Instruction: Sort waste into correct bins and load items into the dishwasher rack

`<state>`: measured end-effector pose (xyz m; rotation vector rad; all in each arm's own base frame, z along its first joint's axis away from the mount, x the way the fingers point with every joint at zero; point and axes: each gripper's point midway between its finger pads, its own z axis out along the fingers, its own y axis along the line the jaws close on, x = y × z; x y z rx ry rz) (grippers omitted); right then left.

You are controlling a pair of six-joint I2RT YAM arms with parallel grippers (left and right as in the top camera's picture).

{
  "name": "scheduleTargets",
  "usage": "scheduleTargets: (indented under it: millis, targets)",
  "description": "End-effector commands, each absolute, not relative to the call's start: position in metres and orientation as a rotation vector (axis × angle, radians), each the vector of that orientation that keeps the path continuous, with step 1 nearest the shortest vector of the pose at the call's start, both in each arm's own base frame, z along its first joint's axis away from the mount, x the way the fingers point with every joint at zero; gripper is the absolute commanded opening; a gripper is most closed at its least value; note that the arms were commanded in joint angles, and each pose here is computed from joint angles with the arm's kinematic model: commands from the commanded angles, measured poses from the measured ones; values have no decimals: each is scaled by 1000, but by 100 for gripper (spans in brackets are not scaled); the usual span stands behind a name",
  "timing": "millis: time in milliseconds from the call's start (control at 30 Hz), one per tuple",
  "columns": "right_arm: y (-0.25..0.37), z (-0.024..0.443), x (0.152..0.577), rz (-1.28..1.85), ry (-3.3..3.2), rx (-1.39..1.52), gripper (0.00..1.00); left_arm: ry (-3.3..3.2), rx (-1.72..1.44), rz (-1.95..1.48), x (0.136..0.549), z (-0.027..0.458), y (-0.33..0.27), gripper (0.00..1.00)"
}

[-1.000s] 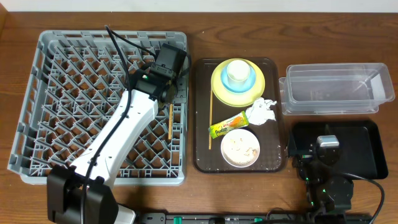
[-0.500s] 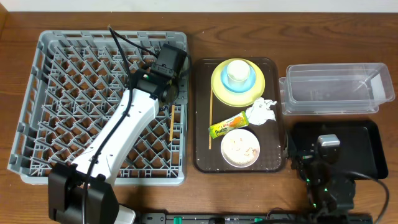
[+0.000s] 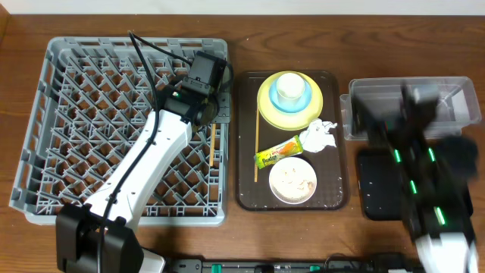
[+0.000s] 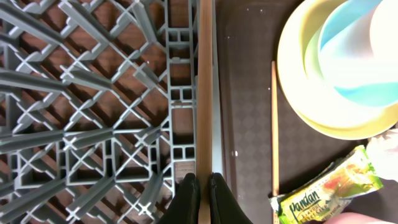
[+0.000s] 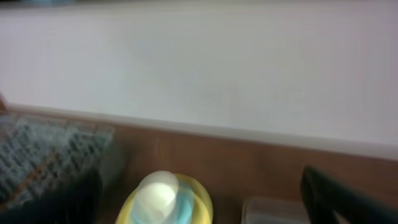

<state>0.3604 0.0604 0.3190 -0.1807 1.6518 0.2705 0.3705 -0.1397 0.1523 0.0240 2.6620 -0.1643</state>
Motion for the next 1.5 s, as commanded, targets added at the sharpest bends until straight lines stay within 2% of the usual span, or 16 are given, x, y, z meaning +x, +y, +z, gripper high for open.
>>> scheduleTargets:
  millis: [0,100,167,300,433,467,533,567,600,633,700,1000,1167,1300,1467]
  targets:
    - [72,250,432,251,1749,-266,99,2638,31,-166,372,159,-137,6]
    - [85,190,498,322,1894,-280,99,2633,30,-168,373,160,-137,6]
    - [101,176,527,440,1920,-312,99,2634,30,-167,373,160,-137,6]
    - [111,195,560,534,1873,-269,99,2629,30,-168,374,161,-137,7]
    - [106,210,568,494,1826,-253,99,2612,29,-176,377,163,-139,9]
    - [106,208,568,491,1830,-253,95,2608,29,-178,378,163,-139,9]
    - [105,202,566,490,1852,-256,68,2601,28,-181,379,164,-140,10]
    - [102,198,566,480,1872,-246,37,2598,28,-183,380,165,-140,13]
    - [97,193,566,464,1892,-228,21,2597,28,-183,380,165,-140,16]
    - [91,188,566,444,1917,-205,11,2598,28,-182,380,165,-140,24]
    - [83,181,566,429,1947,-183,10,2599,27,-177,380,164,-139,44]
    - [83,162,557,418,2033,-197,9,2607,17,-132,384,156,-135,47]
    - [92,160,544,437,2087,-206,4,2553,-3,-152,386,178,-131,47]
    - [117,177,510,477,2167,-248,7,2471,-106,-183,379,216,-109,47]
    - [186,200,429,621,2321,-314,5,2395,-234,-143,363,250,-65,52]
